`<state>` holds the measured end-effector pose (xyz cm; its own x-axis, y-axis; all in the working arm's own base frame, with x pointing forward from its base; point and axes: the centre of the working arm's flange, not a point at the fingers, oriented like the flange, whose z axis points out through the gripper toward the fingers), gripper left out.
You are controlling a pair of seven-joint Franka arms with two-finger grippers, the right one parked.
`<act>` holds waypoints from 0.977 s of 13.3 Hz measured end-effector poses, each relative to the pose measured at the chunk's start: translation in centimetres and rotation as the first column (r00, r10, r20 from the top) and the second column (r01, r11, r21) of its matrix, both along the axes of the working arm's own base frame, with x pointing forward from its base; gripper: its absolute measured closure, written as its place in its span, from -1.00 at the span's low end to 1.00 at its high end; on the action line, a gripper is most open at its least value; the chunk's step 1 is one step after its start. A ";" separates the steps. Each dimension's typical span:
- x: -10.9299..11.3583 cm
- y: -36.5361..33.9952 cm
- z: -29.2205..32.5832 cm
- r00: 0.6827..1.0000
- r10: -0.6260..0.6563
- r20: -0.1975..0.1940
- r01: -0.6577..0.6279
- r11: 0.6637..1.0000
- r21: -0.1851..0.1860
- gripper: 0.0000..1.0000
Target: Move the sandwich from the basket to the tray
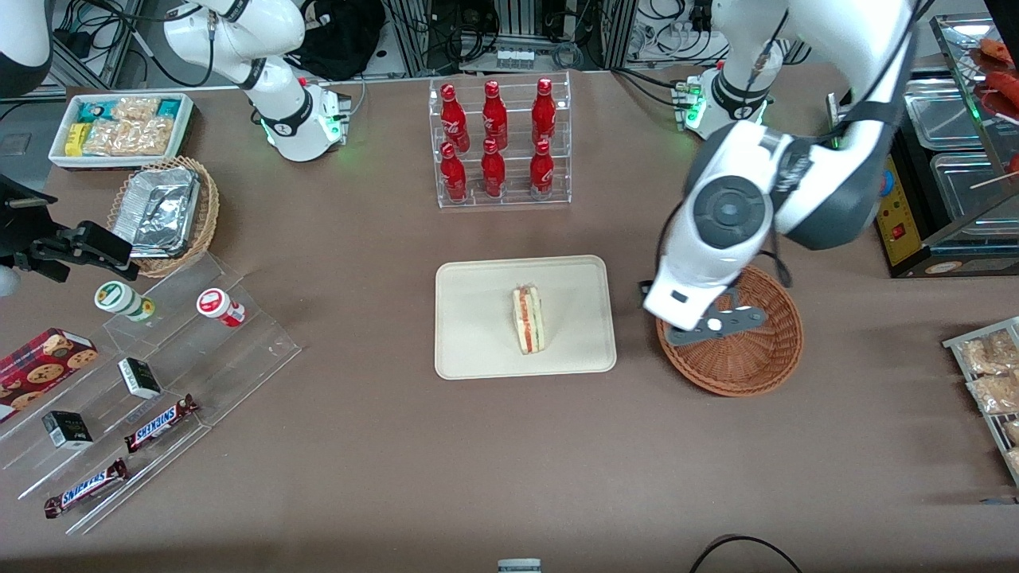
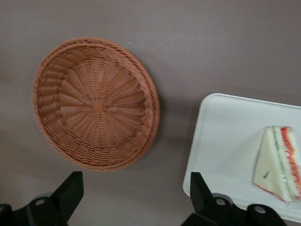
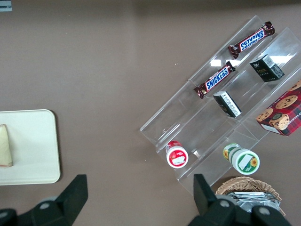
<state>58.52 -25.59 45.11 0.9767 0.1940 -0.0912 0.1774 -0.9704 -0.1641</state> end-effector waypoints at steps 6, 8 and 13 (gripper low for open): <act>-2.6 6.3 4.0 0.992 -0.116 -0.046 0.114 0.993 -0.027 -1.00; -3.6 6.6 5.1 0.990 -0.133 -0.048 0.132 0.991 -0.019 -1.00; -4.5 13.1 8.2 0.973 -0.199 -0.115 0.190 0.978 -0.082 -1.00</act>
<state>54.00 -12.50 53.28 0.9759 -0.0099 -0.2182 -0.0332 -0.9941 -0.1035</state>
